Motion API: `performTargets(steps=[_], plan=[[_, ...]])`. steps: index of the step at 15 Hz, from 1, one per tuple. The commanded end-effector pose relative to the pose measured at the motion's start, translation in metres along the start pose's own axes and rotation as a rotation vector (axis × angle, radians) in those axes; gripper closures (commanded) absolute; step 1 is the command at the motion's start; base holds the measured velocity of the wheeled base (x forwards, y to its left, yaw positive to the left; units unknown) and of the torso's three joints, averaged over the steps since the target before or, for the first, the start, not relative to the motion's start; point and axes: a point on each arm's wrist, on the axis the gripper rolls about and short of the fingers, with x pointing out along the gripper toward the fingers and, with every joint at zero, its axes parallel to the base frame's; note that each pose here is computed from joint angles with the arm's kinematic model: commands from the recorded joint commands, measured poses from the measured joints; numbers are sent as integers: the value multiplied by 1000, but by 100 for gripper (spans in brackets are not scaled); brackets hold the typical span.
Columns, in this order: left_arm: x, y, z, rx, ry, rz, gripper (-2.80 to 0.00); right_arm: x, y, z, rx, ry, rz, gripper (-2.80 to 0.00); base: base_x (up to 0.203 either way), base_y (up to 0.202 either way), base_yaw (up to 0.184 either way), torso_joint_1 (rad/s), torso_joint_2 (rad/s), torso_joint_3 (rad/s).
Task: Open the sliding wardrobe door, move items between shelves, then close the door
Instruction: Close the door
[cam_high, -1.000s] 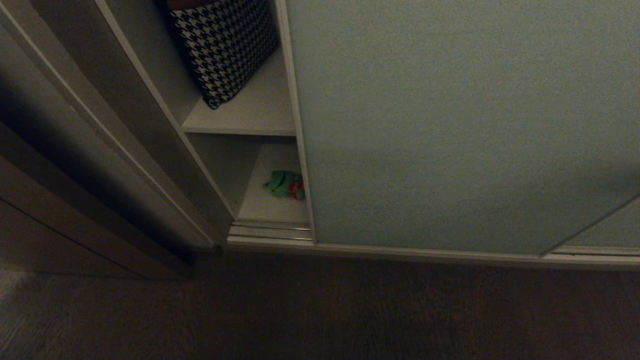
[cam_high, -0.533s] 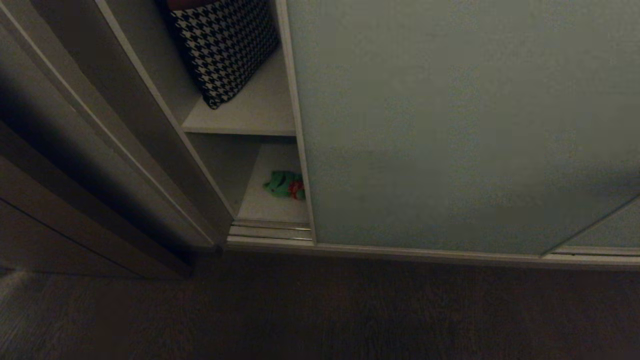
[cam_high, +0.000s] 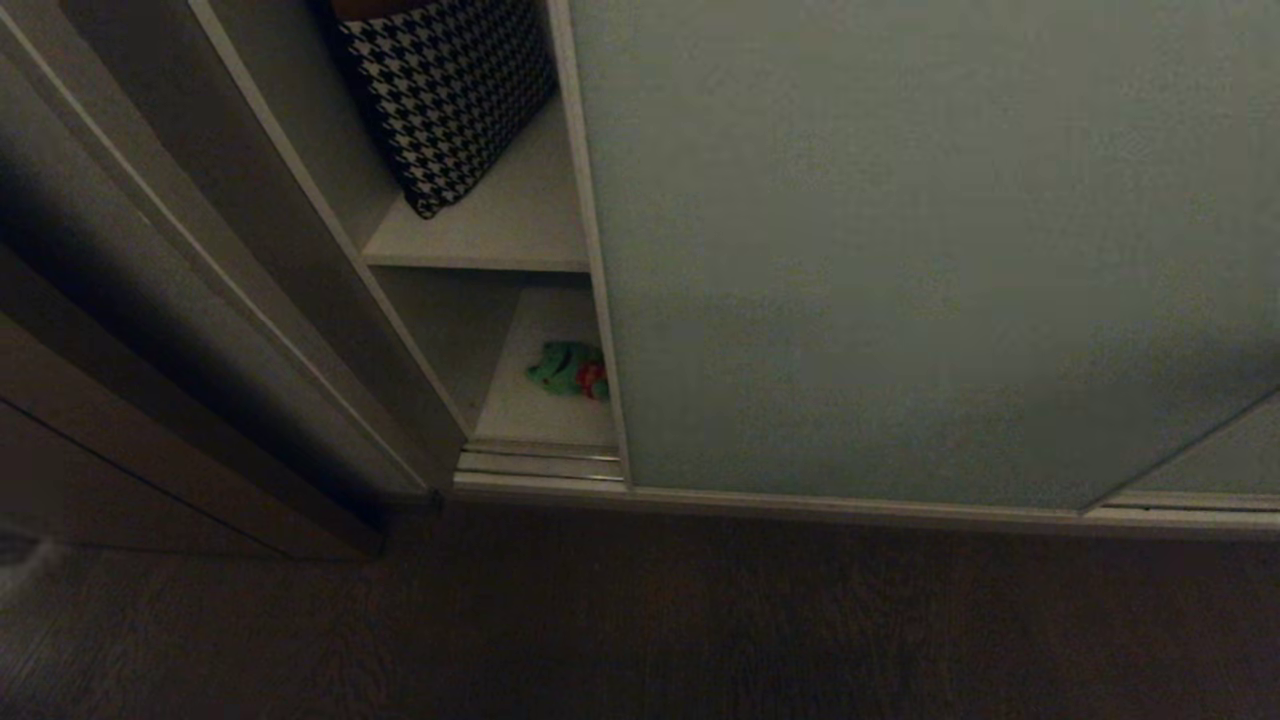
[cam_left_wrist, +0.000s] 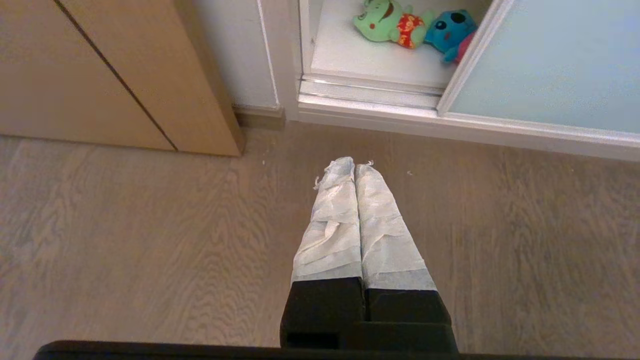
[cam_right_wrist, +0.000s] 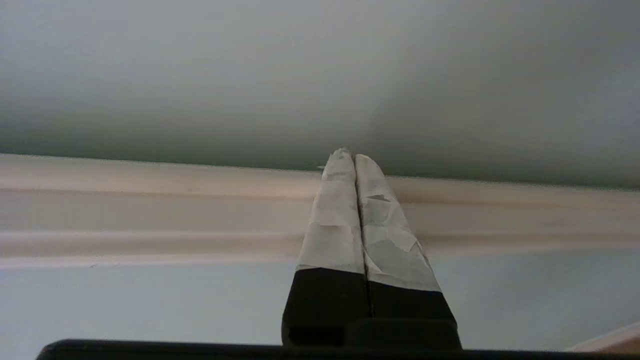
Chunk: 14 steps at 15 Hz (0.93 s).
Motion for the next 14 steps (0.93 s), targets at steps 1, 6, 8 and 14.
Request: performTargets(steps=[1, 6, 8, 14], plan=[[0, 0, 0, -1, 0, 0, 0, -2, 13, -1, -4, 40, 17, 0, 0, 0, 0, 0, 0, 0], [0, 0, 0, -1, 0, 0, 0, 12, 20, -13, -45, 96, 62, 0, 0, 0, 0, 0, 0, 0], [0, 0, 0, -1, -1, 0, 0, 22, 18, -22, -30, 122, 66, 0, 0, 0, 0, 0, 0, 0], [0, 0, 0, -1, -2, 0, 0, 36, 19, -66, -8, 203, 88, 0, 0, 0, 0, 0, 0, 0]])
